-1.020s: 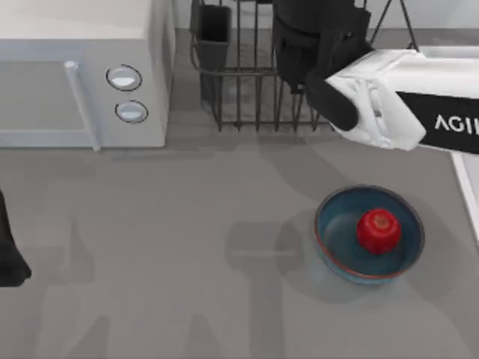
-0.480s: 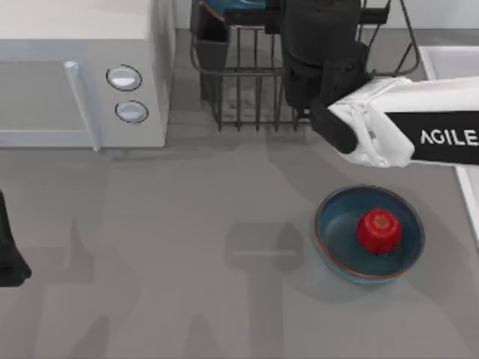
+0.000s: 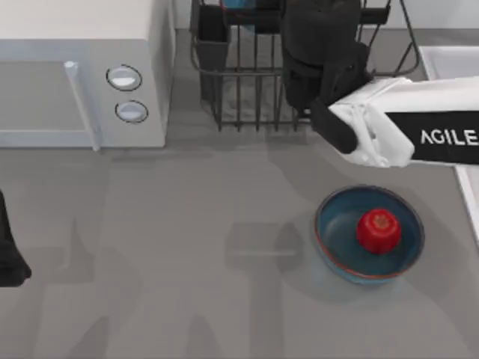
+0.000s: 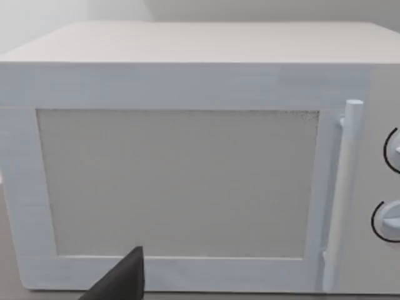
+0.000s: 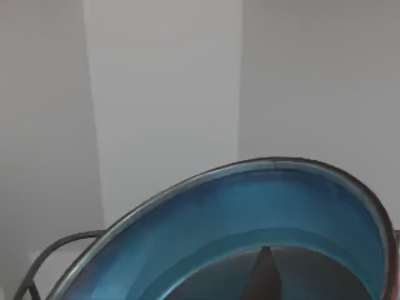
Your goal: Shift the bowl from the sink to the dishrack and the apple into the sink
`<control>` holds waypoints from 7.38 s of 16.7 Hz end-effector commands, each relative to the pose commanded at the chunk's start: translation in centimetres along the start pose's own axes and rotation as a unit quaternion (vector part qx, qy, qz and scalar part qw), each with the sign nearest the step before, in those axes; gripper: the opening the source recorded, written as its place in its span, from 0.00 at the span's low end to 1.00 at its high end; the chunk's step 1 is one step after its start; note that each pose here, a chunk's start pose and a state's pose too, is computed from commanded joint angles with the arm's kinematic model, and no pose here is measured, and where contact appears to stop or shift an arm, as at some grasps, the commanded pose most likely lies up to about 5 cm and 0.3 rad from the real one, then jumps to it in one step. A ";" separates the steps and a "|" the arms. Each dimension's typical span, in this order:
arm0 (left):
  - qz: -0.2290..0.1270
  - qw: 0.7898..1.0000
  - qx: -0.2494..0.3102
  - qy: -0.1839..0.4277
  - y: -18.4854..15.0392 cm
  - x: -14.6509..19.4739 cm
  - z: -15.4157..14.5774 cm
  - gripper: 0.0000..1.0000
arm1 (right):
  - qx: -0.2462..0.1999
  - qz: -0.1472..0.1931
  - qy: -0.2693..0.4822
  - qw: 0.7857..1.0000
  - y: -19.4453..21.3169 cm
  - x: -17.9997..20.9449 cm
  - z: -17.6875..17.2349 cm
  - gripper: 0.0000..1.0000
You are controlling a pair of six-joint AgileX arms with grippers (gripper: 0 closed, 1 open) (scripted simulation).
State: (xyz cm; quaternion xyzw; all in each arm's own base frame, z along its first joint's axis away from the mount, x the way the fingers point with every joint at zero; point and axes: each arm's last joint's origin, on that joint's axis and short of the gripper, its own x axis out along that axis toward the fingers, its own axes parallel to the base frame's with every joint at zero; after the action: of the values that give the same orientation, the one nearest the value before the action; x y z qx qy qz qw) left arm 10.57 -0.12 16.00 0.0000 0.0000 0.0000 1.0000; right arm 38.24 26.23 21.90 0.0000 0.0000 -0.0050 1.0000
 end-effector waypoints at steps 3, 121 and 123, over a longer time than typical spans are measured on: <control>0.000 1.000 0.000 0.000 0.0 0.0 0.0 1.00 | 0.000 0.000 0.000 1.000 0.0 0.0 0.0 0.90; 0.000 1.000 0.000 0.000 0.0 0.0 0.0 1.00 | 0.000 0.000 0.707 0.707 -8.0 -7.4 -10.3 1.00; 0.000 1.000 0.000 0.000 0.0 0.0 0.0 1.00 | 0.000 0.000 0.707 0.707 -8.0 -7.4 -10.3 0.92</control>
State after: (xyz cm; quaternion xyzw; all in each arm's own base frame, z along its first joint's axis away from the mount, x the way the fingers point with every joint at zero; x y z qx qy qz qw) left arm 10.57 -0.12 16.00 0.0000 0.0000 0.0000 1.0000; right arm 30.72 18.32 11.63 0.0035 0.7071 -0.0035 0.7071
